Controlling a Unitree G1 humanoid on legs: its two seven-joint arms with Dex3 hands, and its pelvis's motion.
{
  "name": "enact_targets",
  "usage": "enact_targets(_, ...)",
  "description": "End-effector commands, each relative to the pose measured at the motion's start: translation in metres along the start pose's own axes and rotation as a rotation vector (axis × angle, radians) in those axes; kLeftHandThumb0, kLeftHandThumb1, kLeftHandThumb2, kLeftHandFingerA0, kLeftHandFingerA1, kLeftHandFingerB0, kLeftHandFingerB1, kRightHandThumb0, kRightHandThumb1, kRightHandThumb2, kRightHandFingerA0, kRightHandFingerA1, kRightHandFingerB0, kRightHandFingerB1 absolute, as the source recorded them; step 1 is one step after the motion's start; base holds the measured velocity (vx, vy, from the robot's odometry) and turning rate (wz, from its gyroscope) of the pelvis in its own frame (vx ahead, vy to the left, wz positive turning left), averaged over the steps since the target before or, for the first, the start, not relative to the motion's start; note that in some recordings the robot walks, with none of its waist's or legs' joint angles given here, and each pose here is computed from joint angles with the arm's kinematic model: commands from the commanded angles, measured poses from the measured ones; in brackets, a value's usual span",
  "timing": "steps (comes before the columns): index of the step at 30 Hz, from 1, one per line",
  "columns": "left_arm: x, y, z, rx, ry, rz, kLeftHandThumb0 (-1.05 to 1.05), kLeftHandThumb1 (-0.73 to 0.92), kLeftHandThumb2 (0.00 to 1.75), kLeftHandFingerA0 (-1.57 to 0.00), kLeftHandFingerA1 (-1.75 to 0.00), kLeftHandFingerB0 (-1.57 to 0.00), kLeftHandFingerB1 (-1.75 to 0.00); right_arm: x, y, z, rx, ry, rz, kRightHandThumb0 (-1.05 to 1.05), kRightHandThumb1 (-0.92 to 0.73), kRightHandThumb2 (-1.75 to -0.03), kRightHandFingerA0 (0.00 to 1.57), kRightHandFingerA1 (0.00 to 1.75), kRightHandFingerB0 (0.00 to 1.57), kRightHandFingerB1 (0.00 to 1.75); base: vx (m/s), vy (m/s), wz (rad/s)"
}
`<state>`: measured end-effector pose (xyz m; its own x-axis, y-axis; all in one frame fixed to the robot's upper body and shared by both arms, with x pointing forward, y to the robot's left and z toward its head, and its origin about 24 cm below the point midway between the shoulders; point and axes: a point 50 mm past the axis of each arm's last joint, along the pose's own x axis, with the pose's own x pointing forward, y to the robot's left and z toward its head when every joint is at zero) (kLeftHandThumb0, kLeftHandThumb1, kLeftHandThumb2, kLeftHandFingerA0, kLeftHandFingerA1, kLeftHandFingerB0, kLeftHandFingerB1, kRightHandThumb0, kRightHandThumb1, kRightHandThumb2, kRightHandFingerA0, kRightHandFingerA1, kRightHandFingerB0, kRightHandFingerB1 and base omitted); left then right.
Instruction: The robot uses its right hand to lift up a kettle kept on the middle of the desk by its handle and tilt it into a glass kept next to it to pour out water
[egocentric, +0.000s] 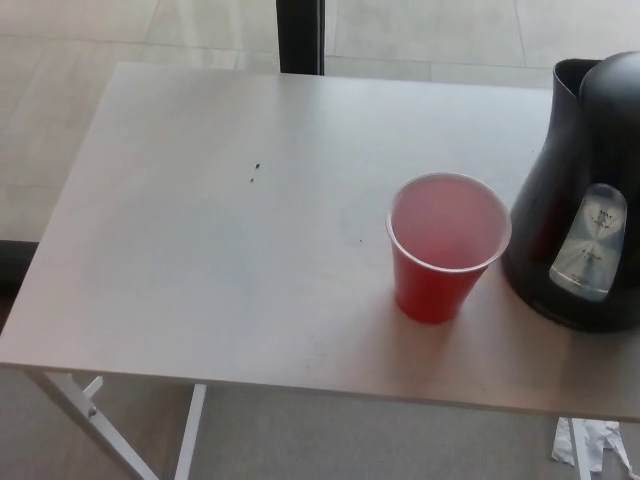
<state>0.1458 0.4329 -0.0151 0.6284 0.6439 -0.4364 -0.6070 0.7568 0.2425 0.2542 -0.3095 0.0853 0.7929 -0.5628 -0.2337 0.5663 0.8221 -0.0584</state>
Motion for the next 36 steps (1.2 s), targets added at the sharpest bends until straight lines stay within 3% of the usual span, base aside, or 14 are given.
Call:
enact_targets(1, -0.002, 0.006, -0.002, -0.019, 0.002, 0.014, -0.78, 0.63, 0.60, -0.89, -0.58, -0.69, -0.52, -0.005, -0.005, -0.021, 0.096, -0.088, 0.109, -0.13, -0.51, -1.16, 0.98, 1.75, 0.82, 1.57, 0.00, 0.000, 0.00)
enact_targets(4, -0.003, 0.007, -0.004, -0.005, 0.007, 0.013, -0.77, 0.63, 0.60, -0.87, -0.57, -0.69, -0.52, -0.006, -0.006, -0.023, 0.039, -0.074, 0.137, -0.14, -0.55, -1.04, 0.92, 1.75, 0.84, 1.20, 0.00, 0.000, 0.00)
enact_targets(5, -0.003, 0.008, -0.004, 0.001, 0.008, 0.016, -0.79, 0.63, 0.60, -0.89, -0.57, -0.69, -0.51, -0.006, -0.005, -0.022, 0.011, -0.059, 0.181, -0.33, -0.68, -0.62, 0.74, 1.40, 0.59, 0.50, 0.00, 0.000, 0.00)
enact_targets(6, -0.003, 0.008, -0.004, 0.009, 0.005, 0.014, -0.80, 0.63, 0.60, -0.88, -0.58, -0.68, -0.51, -0.007, -0.006, -0.021, -0.058, -0.055, 0.261, -0.57, -0.57, -0.57, 0.60, 0.65, 0.18, 0.31, 0.00, 0.000, 0.00)
enact_targets(8, -0.003, 0.008, -0.003, 0.012, 0.002, 0.017, -0.78, 0.64, 0.60, -0.89, -0.57, -0.68, -0.51, -0.009, -0.008, -0.020, -0.110, -0.056, 0.373, -0.70, -0.43, -0.80, 0.05, 0.20, 0.00, 0.13, 0.00, 0.000, 0.00)
enact_targets(9, -0.003, 0.008, -0.003, 0.009, 0.001, 0.019, -0.77, 0.63, 0.60, -0.90, -0.59, -0.67, -0.51, -0.010, -0.009, -0.019, -0.174, -0.070, 0.416, -0.84, -0.50, -0.82, 0.00, 0.01, 0.00, 0.00, 0.00, 0.000, 0.00)
enact_targets(15, -0.003, 0.008, -0.002, 0.002, -0.005, 0.017, -0.78, 0.63, 0.60, -0.90, -0.58, -0.69, -0.52, -0.011, -0.013, -0.013, -0.253, -0.091, 0.491, -0.87, -0.44, -0.76, 0.00, 0.00, 0.00, 0.00, 0.00, 0.000, 0.00)
enact_targets(16, -0.003, 0.010, -0.003, -0.006, 0.006, 0.017, -0.79, 0.63, 0.60, -0.89, -0.57, -0.70, -0.52, -0.014, -0.015, -0.008, -0.287, -0.136, 0.468, -0.93, -0.56, -0.58, 0.00, 0.00, 0.00, 0.00, 0.00, 0.000, 0.00)
enact_targets(27, -0.004, 0.010, -0.007, -0.006, 0.016, 0.026, -0.77, 0.64, 0.60, -0.85, -0.56, -0.69, -0.52, -0.018, -0.054, 0.000, -0.306, -0.136, 0.351, -0.95, -0.53, -0.58, 0.00, 0.00, 0.00, 0.00, 0.00, 0.000, 0.00)
enact_targets(28, -0.004, 0.010, -0.007, -0.009, 0.014, 0.025, -0.77, 0.64, 0.60, -0.85, -0.56, -0.68, -0.52, -0.020, -0.061, 0.001, -0.324, -0.125, 0.336, -1.00, -0.60, -0.96, 0.00, 0.16, 0.00, 0.00, 0.00, 0.000, 0.00)
enact_targets(32, -0.004, 0.010, -0.008, -0.021, 0.015, 0.024, -0.77, 0.64, 0.60, -0.89, -0.58, -0.70, -0.53, -0.032, -0.105, 0.002, -0.303, -0.116, 0.293, -1.04, -0.64, -0.95, 0.00, 0.22, 0.00, 0.00, 0.00, 0.000, 0.00)
enact_targets(33, -0.004, 0.011, -0.008, -0.029, 0.016, 0.033, -0.75, 0.48, 0.95, -0.87, -0.67, -0.63, -0.62, -0.036, -0.118, 0.001, -0.343, -0.086, 0.256, -0.99, -0.63, -1.00, 0.00, 0.25, 0.00, 0.05, 0.00, 0.000, 0.00)
enact_targets(34, -0.004, 0.011, -0.008, -0.029, 0.017, 0.034, -0.77, 0.63, 0.60, -0.89, -0.58, -0.70, -0.53, -0.037, -0.124, 0.001, -0.350, -0.074, 0.242, -0.97, -0.64, -1.01, 0.00, 0.20, 0.00, 0.02, 0.00, 0.000, 0.00)
enact_targets(36, -0.005, 0.013, -0.008, -0.027, 0.019, 0.038, -0.77, 0.64, 0.60, -0.88, -0.58, -0.67, -0.52, -0.048, -0.160, -0.002, -0.366, -0.033, 0.183, -0.94, -0.62, -0.97, 0.00, 0.24, 0.00, 0.11, 0.00, 0.000, 0.00)
